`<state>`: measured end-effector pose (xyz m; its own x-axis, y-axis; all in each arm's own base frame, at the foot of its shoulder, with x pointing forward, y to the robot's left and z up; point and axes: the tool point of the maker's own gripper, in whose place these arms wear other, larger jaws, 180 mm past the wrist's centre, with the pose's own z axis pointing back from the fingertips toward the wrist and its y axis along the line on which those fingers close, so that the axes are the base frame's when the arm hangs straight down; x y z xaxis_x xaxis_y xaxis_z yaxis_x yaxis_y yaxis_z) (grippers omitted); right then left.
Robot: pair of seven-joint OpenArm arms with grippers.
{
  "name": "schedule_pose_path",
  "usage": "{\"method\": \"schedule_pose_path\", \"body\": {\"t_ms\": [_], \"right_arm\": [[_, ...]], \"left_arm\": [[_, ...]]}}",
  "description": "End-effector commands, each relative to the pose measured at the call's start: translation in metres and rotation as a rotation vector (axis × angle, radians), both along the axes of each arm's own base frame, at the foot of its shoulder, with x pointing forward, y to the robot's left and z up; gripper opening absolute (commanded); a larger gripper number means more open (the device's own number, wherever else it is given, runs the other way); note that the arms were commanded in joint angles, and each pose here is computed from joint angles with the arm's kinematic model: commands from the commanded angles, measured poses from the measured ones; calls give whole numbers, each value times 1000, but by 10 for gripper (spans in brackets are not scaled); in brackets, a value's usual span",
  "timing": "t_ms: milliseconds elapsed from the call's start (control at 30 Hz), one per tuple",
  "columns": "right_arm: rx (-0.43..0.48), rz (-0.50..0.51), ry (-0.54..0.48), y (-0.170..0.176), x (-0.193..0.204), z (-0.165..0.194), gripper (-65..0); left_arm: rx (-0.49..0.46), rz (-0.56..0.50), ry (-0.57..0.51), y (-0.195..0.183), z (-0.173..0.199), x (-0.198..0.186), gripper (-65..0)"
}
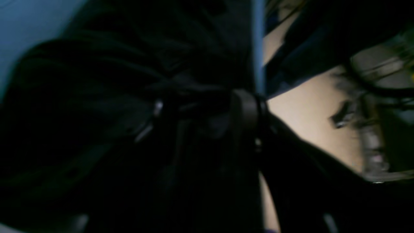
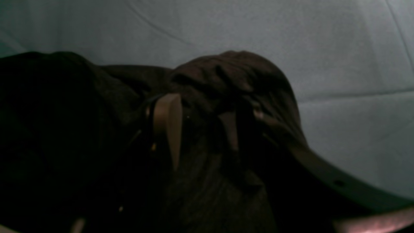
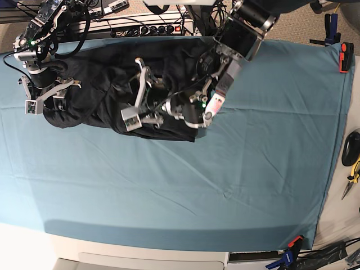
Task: Fold the T-shirt properly
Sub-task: 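Fold the grasped side end with the left gripper toward the right gripper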
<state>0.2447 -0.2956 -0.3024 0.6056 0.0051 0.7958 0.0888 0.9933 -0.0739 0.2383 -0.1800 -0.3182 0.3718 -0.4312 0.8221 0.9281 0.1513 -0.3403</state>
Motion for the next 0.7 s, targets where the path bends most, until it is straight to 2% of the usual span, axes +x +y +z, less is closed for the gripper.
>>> {"method": "schedule_pose_path", "body": {"t_ms": [0,233,267,300,367,400,500,667], "right_arm": [[-17,7,-54,-2,6,14,-374],[-17,7,-54,-2,6,14,-374],[-17,7,-54,-2,6,14,-374],[-17,7,-54,-1,6,14,-374],[-17,7,-55,-1,7,14,-374],[-17,7,-55,-1,7,14,-374],[-17,7,-55,-1,7,14,-374],[-16,7,-55,-1,7,14,-374]], "left_arm": [[-34,19,-46,-4,19,15,-371],[73,63,-165,30,22,60,-374],[82,80,-167,37,22,66,-400],[83,117,-152,43,22,73,-456],[103,186,-118,58,18,83,-624],[118,205,-108,66,14,86,-650],[171,252,-66,87,-3,87,-650],[249,289,37,110,-41,64,-650]]}}
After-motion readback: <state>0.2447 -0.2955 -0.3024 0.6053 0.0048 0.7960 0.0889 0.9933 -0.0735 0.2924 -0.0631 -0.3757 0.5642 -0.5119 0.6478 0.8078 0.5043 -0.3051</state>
